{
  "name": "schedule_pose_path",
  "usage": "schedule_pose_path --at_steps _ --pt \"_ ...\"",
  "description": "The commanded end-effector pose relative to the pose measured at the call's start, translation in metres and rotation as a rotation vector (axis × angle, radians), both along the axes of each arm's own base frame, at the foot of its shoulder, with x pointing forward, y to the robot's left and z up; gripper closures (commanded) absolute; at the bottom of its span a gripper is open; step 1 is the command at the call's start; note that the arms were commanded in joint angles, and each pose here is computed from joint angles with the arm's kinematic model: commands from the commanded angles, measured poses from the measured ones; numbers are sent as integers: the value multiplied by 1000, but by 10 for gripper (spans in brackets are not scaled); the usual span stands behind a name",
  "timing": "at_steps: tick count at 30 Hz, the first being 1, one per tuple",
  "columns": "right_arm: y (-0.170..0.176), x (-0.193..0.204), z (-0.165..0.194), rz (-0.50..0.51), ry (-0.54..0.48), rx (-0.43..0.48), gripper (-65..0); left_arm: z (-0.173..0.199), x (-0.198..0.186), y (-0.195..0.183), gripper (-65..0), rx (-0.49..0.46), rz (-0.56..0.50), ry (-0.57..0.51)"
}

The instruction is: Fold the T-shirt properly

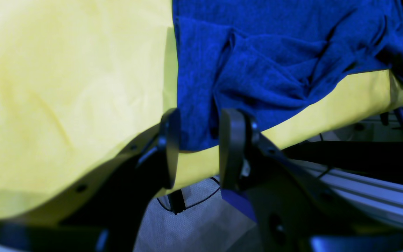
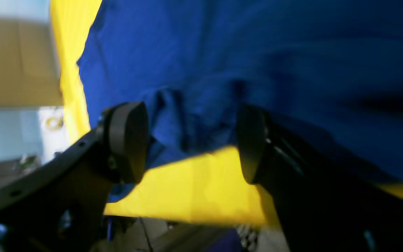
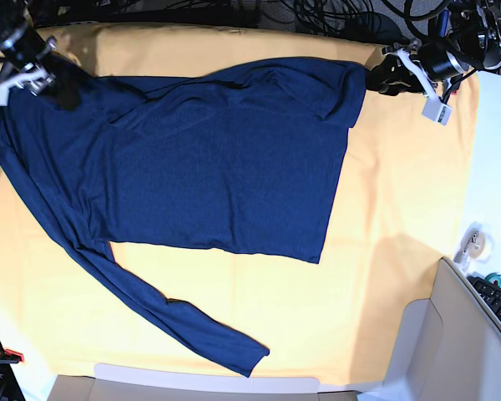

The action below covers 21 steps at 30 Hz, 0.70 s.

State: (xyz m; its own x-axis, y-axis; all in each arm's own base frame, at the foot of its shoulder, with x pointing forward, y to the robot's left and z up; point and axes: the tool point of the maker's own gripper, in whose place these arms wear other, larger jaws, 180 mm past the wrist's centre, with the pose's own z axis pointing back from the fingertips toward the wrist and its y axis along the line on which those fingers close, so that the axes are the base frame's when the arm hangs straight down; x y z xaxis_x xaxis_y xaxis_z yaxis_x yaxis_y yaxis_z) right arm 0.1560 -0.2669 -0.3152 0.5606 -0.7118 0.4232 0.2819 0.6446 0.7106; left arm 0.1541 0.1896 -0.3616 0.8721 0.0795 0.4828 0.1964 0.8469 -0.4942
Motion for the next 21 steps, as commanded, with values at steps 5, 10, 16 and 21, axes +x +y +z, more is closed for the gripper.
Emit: schedule_pose_path --at_steps 5,10,16,21 --pt "-40 -27 28 -109 -33 -62 -390 4 1 -6 -184 -8 -33 -10" --pt "-60 -51 27 -183 12 -94 -390 1 -2 -19 -184 -30 -69 3" --pt "-78 -75 -5 -298 84 -1 -390 0 -2 -22 -184 -36 -76 4" --pt "-87 -79 -34 -381 102 104 -390 0 -3 -22 -184 -34 -76 5"
